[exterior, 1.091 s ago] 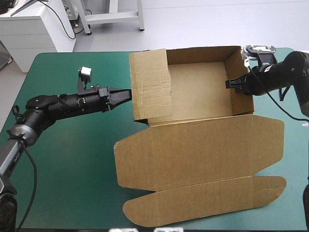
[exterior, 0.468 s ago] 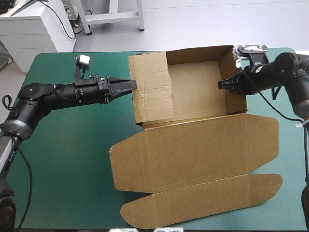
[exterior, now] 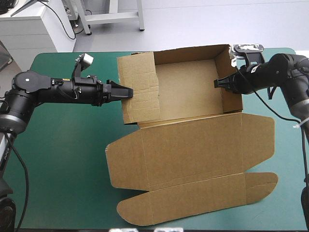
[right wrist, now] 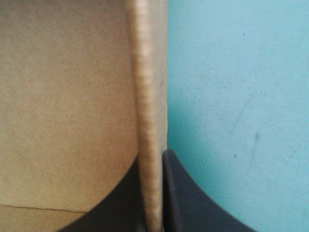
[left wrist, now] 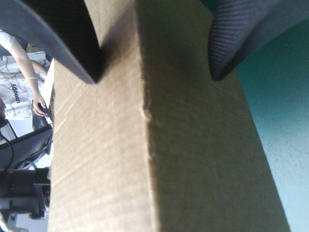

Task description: Fold the box

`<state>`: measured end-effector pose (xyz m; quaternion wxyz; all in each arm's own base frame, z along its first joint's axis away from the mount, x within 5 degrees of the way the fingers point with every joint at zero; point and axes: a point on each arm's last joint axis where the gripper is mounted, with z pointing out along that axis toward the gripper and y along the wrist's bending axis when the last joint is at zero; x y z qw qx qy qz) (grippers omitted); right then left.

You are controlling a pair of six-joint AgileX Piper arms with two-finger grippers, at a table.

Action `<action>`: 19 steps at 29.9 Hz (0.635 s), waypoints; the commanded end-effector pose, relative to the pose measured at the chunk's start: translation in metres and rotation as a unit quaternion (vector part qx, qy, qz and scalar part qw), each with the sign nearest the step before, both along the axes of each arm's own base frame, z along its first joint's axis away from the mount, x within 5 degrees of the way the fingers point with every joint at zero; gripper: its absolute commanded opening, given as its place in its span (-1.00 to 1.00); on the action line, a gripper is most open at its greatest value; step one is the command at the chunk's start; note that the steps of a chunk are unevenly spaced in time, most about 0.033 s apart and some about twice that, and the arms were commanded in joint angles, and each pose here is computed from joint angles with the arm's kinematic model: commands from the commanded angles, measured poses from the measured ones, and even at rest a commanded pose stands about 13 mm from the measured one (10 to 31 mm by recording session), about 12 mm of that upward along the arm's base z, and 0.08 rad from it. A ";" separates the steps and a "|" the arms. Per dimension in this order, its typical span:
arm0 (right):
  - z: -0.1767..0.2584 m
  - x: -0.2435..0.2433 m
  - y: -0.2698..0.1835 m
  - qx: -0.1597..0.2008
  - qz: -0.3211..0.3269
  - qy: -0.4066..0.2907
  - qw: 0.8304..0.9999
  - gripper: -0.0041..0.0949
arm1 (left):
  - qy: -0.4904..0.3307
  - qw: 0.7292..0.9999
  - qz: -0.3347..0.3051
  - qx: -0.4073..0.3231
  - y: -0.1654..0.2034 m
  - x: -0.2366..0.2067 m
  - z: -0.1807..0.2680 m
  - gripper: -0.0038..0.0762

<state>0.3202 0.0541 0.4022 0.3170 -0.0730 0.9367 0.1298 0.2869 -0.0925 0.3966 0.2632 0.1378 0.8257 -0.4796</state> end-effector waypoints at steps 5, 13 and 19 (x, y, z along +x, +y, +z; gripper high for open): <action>0.024 -0.010 0.013 0.007 -0.003 -0.056 0.998 -0.94 | -0.014 1.000 -0.006 -0.016 -0.010 -0.014 0.023 0.26; 0.023 -0.012 0.020 -0.014 -0.002 -0.058 0.998 -0.94 | -0.011 1.000 0.000 -0.008 -0.032 -0.017 0.023 0.26; 0.023 -0.011 0.018 -0.025 -0.007 -0.059 0.998 -0.94 | 0.004 0.998 0.023 0.060 -0.038 -0.017 0.013 0.26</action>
